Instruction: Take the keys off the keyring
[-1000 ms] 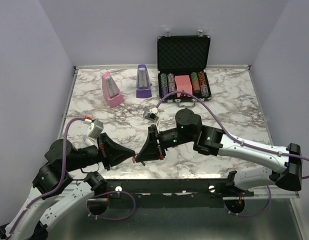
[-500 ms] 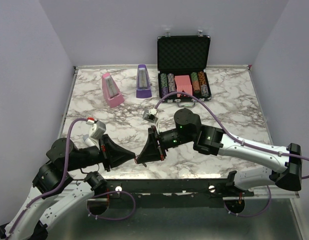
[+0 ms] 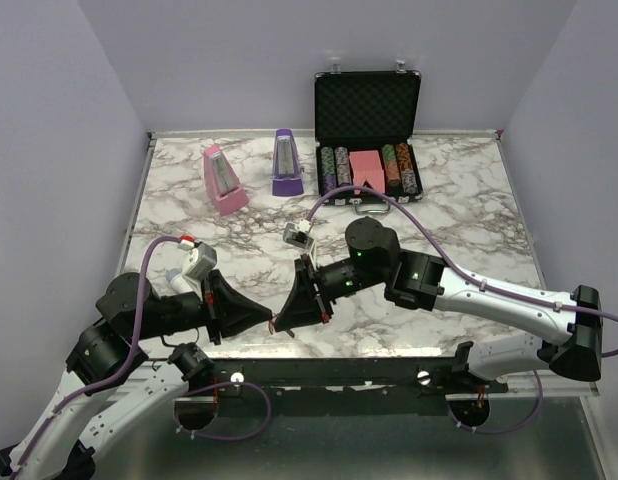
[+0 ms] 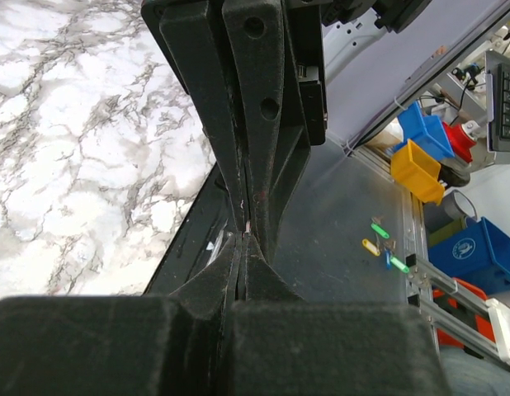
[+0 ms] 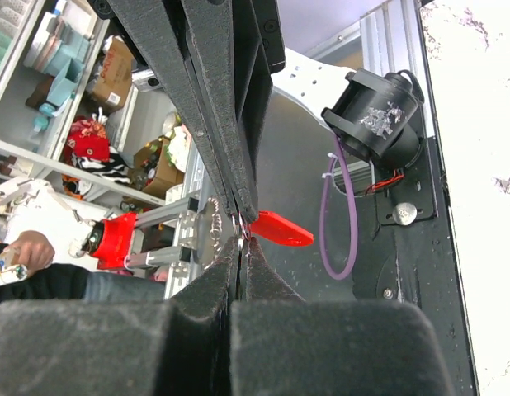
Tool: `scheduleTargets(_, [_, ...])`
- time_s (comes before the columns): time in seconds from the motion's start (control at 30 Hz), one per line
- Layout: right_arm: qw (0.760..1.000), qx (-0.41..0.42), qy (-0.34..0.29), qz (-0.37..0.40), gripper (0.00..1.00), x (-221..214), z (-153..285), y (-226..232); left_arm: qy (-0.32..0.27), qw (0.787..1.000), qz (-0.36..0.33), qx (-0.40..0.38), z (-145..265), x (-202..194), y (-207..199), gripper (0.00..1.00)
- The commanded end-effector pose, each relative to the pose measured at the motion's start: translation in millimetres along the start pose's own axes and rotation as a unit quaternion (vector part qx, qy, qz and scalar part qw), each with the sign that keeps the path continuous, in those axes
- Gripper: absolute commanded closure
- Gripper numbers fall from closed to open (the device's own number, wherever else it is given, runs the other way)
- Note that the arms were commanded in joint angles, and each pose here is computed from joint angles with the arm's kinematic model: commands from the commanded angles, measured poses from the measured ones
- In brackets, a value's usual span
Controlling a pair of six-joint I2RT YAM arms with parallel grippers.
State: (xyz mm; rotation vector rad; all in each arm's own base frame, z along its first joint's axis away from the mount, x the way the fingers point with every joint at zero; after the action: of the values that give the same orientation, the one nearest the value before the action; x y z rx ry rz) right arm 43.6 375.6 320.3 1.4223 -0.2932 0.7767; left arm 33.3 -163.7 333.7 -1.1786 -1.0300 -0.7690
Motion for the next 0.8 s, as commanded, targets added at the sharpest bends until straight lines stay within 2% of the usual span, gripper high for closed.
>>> scheduleTargets(0.0, [0.999, 0.024, -0.015, 0.023, 0.99, 14, -3, 16, 0.053, 0.998, 0.017, -0.024, 0, -18, -4, 1.0])
scheduleTargets(0.4, [0.999, 0.029, 0.009, 0.011, 0.99, 8, -6, 15, 0.107, 0.994, 0.017, -0.021, 5, -37, 0, 1.0])
scheduleTargets(0.77, [0.999, 0.025, 0.026, 0.006, 0.99, 4, -11, 13, 0.126, 0.991, 0.021, -0.027, 3, -46, 2, 1.0])
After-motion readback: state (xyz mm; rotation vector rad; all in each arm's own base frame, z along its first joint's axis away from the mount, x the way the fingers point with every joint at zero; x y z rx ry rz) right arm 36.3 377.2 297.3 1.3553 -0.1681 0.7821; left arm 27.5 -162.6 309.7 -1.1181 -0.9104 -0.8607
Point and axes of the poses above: each gripper's point midway between its finger pads, its own z axis back along the fingers, its own y axis along the line the jaws close on, x = y × z, the point moved 3 cm from there along z, back along the fingers, and after that the axes turned 10 degrees about -z, right-handed, at the moved point
